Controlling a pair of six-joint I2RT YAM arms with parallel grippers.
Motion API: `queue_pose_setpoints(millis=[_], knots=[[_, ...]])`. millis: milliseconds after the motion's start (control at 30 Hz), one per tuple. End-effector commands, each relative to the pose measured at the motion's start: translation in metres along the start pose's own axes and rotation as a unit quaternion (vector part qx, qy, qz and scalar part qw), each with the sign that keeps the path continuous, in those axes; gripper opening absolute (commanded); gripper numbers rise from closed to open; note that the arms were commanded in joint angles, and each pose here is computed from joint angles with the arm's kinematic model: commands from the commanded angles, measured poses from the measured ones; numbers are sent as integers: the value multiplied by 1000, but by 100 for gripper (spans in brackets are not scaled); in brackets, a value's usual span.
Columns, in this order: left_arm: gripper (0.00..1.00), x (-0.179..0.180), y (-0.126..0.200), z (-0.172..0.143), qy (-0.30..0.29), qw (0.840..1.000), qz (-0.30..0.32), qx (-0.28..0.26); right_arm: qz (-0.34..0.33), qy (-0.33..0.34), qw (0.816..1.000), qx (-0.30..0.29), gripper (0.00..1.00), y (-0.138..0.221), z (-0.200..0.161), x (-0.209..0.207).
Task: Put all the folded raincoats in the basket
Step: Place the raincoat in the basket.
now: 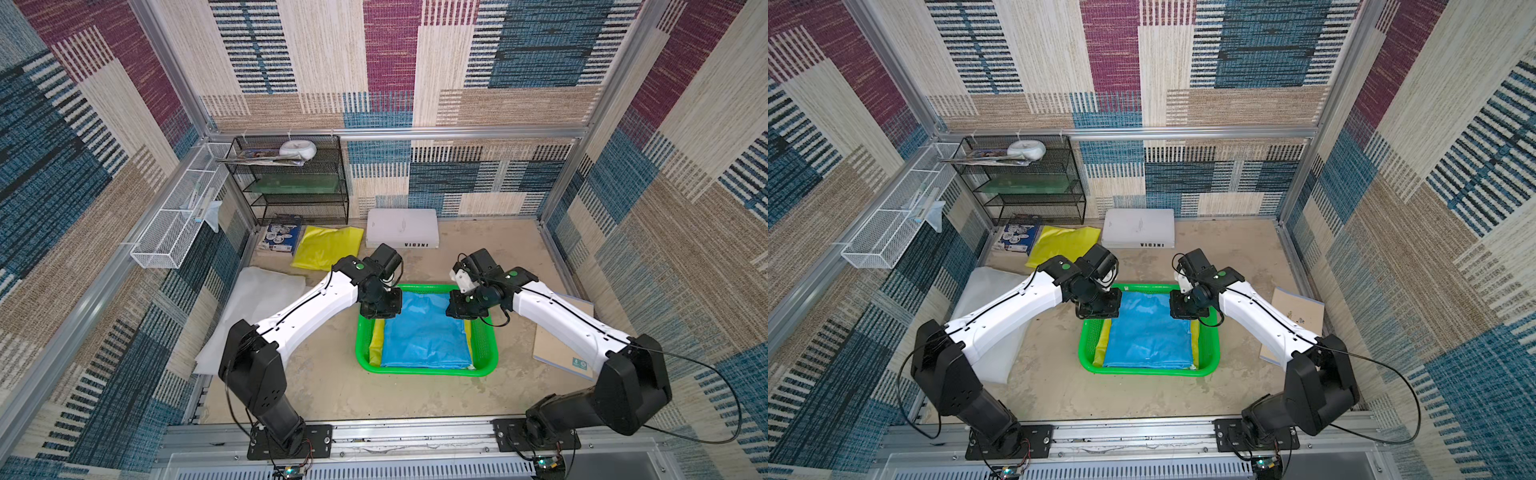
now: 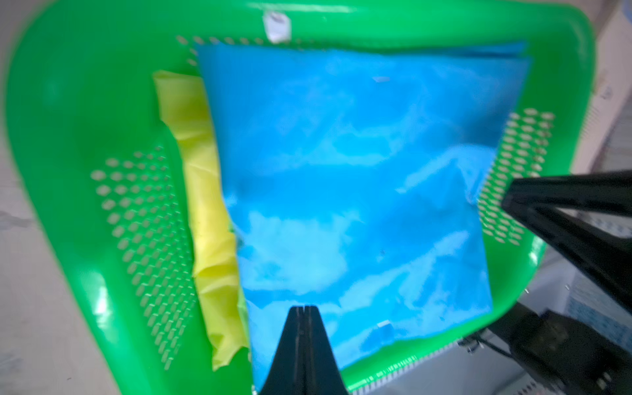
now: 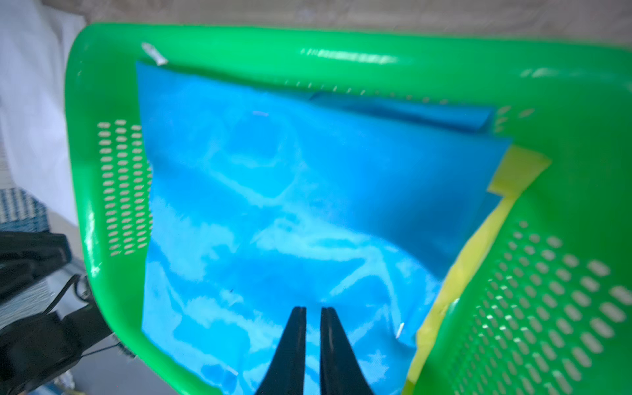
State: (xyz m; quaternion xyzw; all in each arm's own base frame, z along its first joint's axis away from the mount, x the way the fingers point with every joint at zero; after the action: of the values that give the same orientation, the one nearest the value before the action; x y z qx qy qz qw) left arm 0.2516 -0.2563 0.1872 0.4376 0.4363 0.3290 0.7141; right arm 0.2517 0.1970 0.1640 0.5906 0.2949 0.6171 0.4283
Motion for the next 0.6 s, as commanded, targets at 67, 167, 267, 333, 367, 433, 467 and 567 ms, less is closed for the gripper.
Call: queue_pose_setpoints(millis=[67, 167, 267, 333, 367, 433, 467, 567], knots=[[0, -28, -19, -28, -14, 998, -61, 26, 48, 4, 997, 63, 15, -14, -41, 13], [0, -16, -39, -43, 2, 997, -51, 51, -1, -7, 997, 79, 14, -30, -56, -13], [0, -2, -48, -58, 11, 997, -23, 68, -54, -17, 996, 72, 15, -36, -63, -39], [0, 8, -50, -69, 15, 997, -5, 76, -84, -18, 994, 63, 15, -32, -64, -50], [0, 11, -50, -74, 17, 997, 2, 80, -105, -17, 993, 58, 15, -29, -64, -57], [0, 11, -44, -77, 16, 997, 2, 77, -132, -15, 990, 48, 15, -22, -62, -63], [0, 10, -40, -77, 15, 997, 1, 74, -136, -14, 990, 44, 16, -18, -61, -62], [0, 5, -28, -73, 11, 998, -7, 57, -95, -11, 995, 33, 16, -2, -57, -41]])
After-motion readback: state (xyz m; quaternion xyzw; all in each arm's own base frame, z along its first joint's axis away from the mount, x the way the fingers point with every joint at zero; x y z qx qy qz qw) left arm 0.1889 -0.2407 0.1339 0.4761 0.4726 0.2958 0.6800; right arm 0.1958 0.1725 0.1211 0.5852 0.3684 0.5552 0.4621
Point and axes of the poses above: each gripper's point midway between its finger pads, its own y axis back along the fingers, its own x axis along the line the jaws close on, z = x × y, the point moved 3 cm from there along y, back along the fingers, and after that the axes turned 15 degrees about -y, right-handed, at the moved point
